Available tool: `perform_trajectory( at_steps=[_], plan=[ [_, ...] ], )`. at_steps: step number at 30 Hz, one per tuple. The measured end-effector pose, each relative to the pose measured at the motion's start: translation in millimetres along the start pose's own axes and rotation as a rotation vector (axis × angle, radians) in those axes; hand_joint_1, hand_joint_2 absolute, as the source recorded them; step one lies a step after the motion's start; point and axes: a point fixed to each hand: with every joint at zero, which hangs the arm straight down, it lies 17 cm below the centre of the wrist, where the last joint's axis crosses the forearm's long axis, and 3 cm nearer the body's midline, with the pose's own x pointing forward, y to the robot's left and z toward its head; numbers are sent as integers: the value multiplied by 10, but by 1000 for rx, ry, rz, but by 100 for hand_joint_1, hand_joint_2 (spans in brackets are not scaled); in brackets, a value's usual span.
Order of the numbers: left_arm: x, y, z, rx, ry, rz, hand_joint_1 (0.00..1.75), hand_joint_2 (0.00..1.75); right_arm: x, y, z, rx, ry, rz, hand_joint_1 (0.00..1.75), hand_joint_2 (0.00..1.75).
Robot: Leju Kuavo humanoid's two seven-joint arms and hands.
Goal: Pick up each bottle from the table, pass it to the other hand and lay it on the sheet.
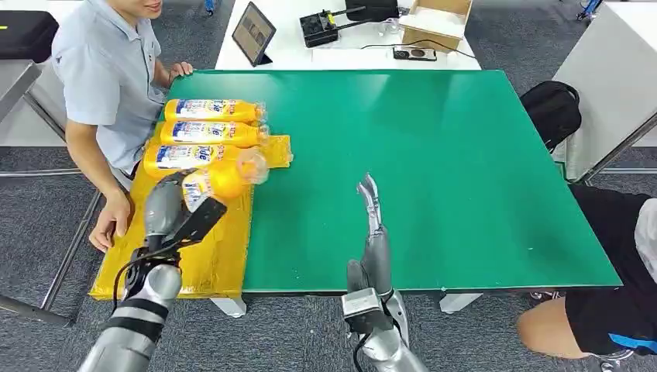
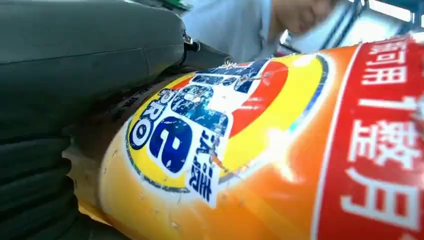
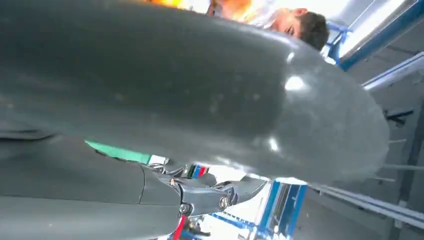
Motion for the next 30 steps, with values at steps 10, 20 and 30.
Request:
perform_trajectory(
  at_steps=[10, 20, 30],
  plan=[
    [-326, -629, -119, -280, 55, -255, 175, 175, -36, -79, 88, -7, 32, -31, 0, 0],
    [-718, -875, -23, -469, 138, -447, 117, 175, -166, -213, 200, -27, 73, -6, 0, 0],
    [-710, -1039, 24, -611, 164, -249, 0, 175, -257, -321, 204, -54, 96, 6, 0, 0]
  ],
)
